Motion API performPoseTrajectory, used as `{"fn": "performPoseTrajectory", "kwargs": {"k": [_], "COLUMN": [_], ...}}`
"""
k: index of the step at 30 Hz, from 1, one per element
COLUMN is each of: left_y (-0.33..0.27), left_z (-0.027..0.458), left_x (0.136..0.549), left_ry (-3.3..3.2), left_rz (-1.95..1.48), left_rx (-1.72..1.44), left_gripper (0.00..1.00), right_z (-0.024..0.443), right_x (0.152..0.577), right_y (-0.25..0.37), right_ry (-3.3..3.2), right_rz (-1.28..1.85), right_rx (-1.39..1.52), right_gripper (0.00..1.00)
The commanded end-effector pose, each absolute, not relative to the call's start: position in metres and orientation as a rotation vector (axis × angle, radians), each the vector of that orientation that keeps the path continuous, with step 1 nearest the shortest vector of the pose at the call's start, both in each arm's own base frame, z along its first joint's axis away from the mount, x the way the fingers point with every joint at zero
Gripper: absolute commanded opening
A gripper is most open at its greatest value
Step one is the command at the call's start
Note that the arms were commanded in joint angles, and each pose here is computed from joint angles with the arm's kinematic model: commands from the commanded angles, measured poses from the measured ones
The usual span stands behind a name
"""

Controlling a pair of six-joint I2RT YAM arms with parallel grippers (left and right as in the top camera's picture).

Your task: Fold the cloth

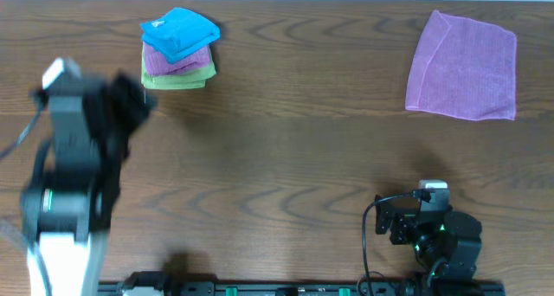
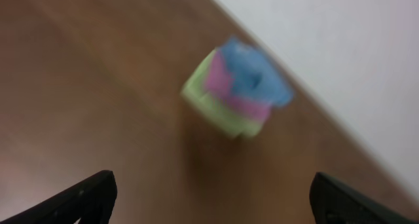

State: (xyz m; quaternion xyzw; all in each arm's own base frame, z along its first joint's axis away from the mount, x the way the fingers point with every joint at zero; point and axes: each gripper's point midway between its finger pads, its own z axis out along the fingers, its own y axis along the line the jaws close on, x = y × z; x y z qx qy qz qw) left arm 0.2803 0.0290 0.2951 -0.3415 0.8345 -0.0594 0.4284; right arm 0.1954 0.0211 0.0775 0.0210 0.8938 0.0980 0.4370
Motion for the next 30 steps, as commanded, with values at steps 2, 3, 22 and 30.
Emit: {"fn": "performPoseTrajectory", "kwargs": {"k": [2,3,22,30], "left_y": [0.035,0.039,0.005,0.007], "left_z": [0.250,0.244,0.075,0.061], "left_x": [0.217,0.206,0.164,0.161], "left_ry": [2.180,2.152,2.305,2.319], "left_rz": [-0.025,0.005,0.026,0.041], "left_rx": [-0.709,-0.693,-0.048,-0.053], "left_gripper": [0.95,0.95,0.95,0.95], "right_z": [0.078,0.078,0.078,0.078], "right_x": [0.196,0.196,0.196,0.196], "right_y": [0.019,0.019,0.019,0.019], "right_ry": [2.218,2.218,2.218,2.218], "right_rz": [0.244,0.244,0.244,0.244], "right_rx": [0.071,0.071,0.071,0.071], "right_gripper": [0.99,0.99,0.99,0.99]}}
